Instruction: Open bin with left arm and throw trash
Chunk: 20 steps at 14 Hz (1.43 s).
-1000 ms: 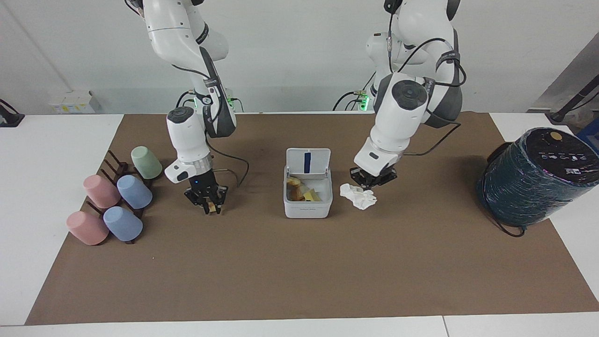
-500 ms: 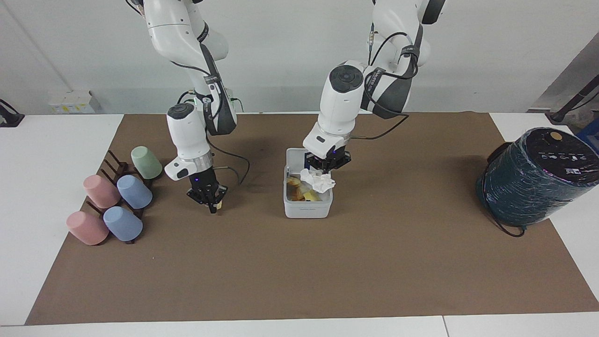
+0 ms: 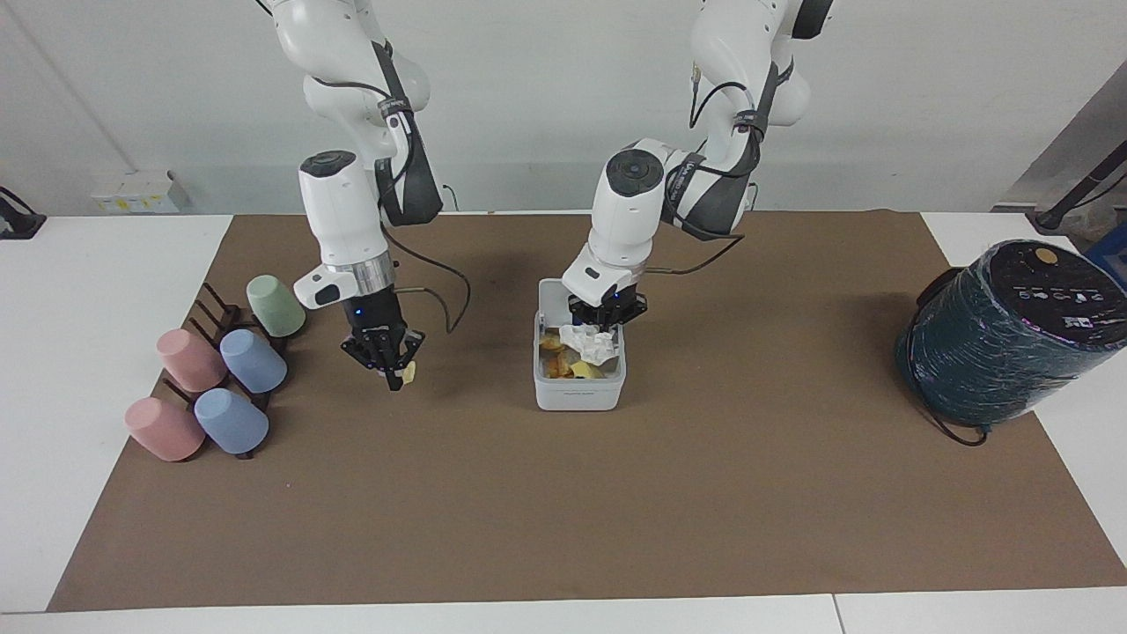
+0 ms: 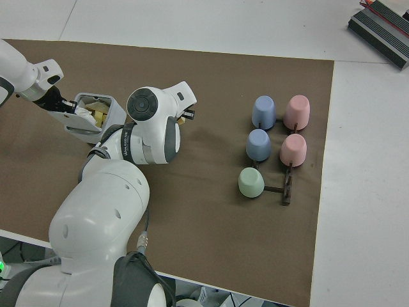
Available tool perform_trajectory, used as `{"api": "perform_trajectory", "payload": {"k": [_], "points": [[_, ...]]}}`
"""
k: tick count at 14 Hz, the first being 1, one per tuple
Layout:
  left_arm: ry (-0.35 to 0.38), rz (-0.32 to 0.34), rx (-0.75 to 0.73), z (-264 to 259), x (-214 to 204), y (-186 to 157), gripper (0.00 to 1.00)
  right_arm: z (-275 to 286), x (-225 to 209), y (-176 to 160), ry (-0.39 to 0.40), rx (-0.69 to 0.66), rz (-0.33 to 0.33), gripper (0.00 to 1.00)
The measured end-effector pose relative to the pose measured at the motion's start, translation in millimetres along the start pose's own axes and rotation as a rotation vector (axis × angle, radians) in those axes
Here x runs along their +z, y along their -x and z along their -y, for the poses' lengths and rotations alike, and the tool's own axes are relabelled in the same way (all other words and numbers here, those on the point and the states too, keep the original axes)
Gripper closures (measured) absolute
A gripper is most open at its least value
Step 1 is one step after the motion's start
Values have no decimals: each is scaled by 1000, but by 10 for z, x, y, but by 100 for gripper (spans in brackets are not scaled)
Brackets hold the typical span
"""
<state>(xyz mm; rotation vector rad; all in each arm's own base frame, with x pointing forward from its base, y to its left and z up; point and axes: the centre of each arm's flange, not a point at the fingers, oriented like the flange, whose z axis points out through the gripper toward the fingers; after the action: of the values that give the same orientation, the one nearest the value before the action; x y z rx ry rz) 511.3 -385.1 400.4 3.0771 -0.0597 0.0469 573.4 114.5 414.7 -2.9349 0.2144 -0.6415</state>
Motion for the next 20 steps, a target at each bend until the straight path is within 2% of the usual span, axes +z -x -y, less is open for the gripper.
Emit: {"api": "perform_trajectory", "payload": {"k": [2, 3, 4, 5, 8, 12, 16, 20], "points": [[20, -22, -14, -115, -30, 45, 98, 107, -190, -113, 15, 46, 51, 99], [27, -28, -22, -150, -43, 59, 93, 154, -279, -185, 19, 76, 62, 99], [30, -33, -29, -152, -65, 51, 93, 214, -356, -243, 18, 109, 63, 99], [32, -38, -34, -138, -101, 26, 86, 267, -397, -268, 15, 144, 61, 99], [20, -29, -47, -99, -287, -56, 56, 444, -373, -206, 9, 239, 71, 99], [-11, -1, -102, 169, -809, -302, 9, 863, -306, -63, -21, 249, 97, 99], [-71, 49, -95, 1011, -1118, -665, 9, 1321, -201, 31, -67, 288, 133, 99], [-81, 62, -48, 2096, -1372, -1009, 10, 1730, -17, 277, -71, 341, 177, 99]]}}
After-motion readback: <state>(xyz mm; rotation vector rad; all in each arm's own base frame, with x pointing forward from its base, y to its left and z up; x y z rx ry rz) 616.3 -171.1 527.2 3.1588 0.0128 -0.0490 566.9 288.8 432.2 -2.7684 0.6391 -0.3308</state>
